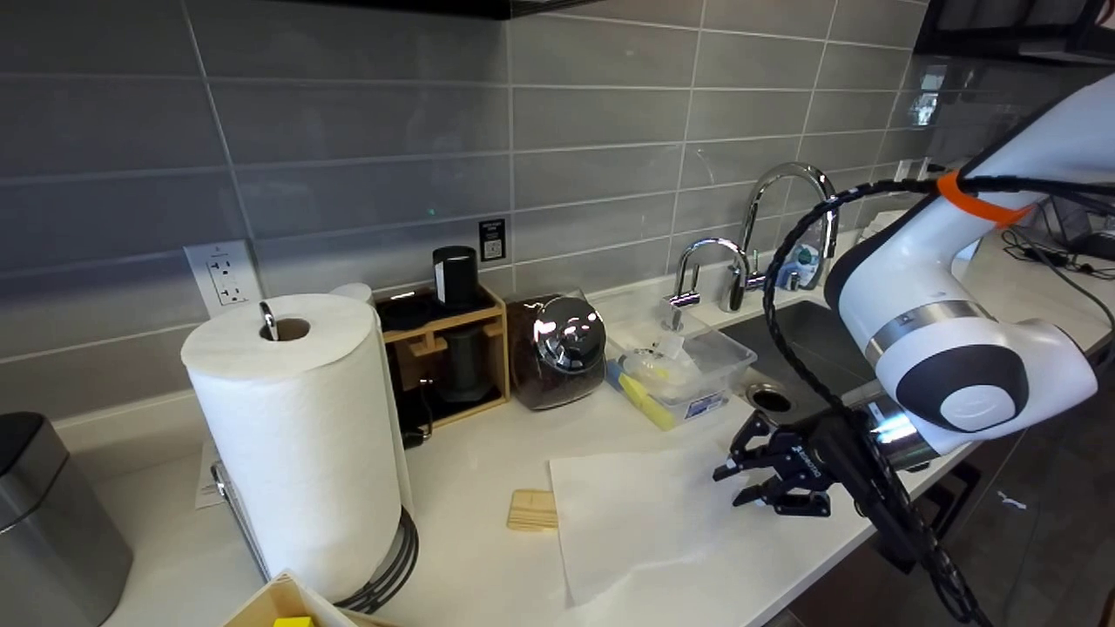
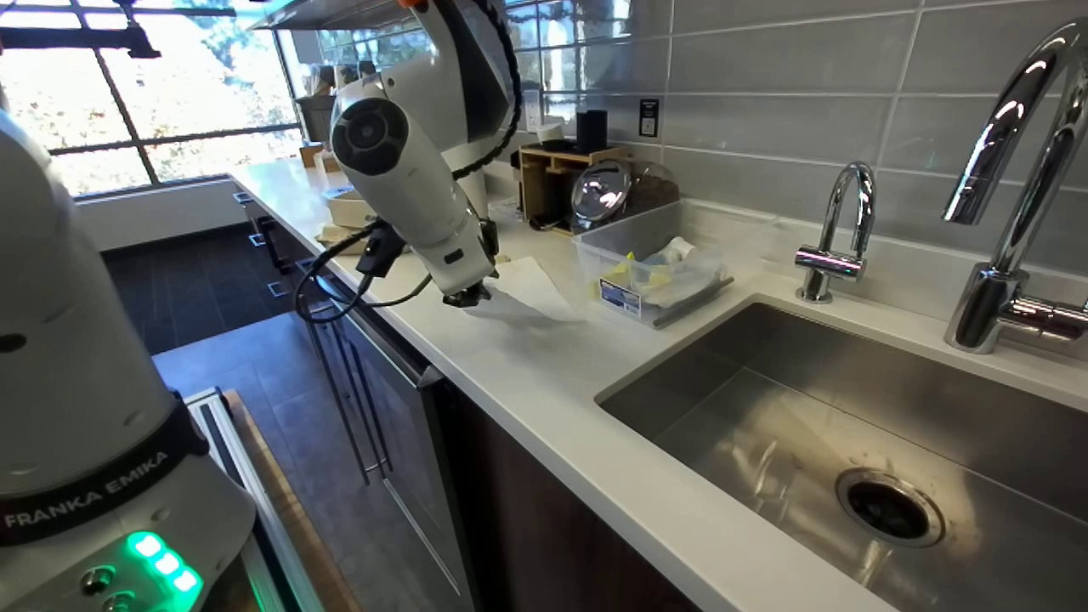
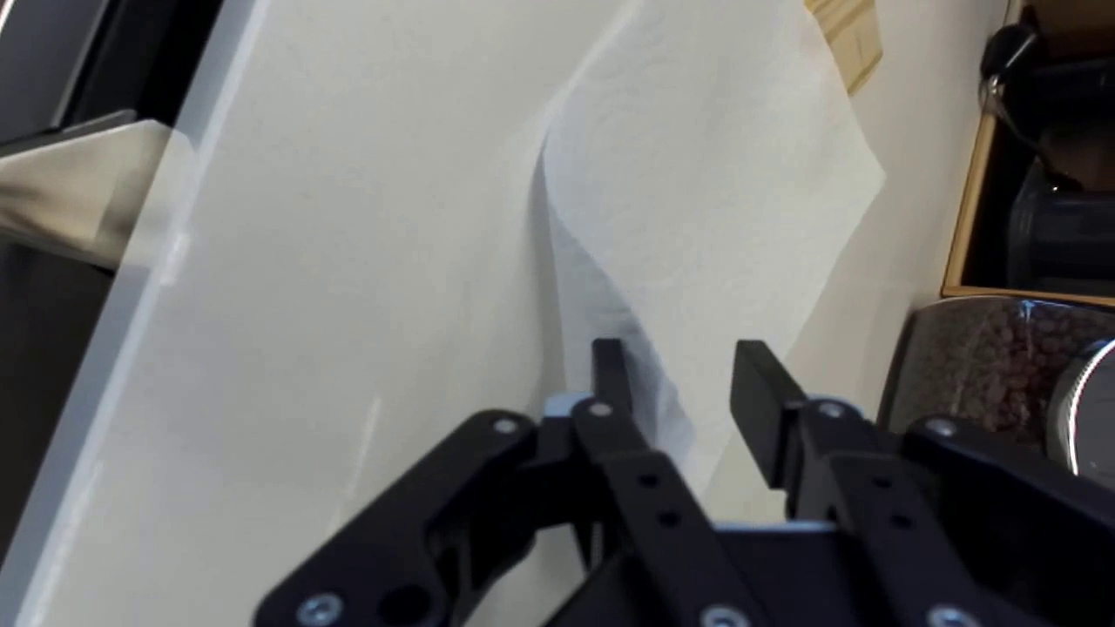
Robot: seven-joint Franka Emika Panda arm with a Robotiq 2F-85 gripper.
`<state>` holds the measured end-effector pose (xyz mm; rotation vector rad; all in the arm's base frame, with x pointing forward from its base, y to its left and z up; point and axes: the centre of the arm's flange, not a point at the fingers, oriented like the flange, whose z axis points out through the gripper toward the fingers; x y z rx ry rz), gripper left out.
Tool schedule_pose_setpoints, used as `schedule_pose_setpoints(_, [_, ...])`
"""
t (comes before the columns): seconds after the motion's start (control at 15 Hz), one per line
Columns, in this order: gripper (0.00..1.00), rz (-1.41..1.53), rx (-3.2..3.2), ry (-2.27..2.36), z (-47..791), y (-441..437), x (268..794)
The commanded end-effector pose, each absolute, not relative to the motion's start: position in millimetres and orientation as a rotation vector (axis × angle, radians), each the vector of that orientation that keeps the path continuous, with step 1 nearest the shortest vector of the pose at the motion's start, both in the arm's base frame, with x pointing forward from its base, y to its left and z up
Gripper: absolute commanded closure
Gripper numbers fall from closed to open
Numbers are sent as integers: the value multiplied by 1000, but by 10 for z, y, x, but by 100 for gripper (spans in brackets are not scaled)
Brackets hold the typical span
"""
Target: Tear one paper towel from the roll.
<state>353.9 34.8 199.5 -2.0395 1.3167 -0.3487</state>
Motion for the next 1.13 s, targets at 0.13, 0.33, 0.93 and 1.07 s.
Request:
schedule_pose_setpoints(0.13, [16,-492,-2220,1497,2757,369,3175])
schedule_pose_setpoints(0.33, [0,-691,-2371,1510,3286,464,3111])
schedule_pose_setpoints(0.93, [0,-1039,-2659,1306,3946,1077,3062])
schedule_pose_setpoints(1.07, [0,-1043,-2671,1288,3967,1081,3079])
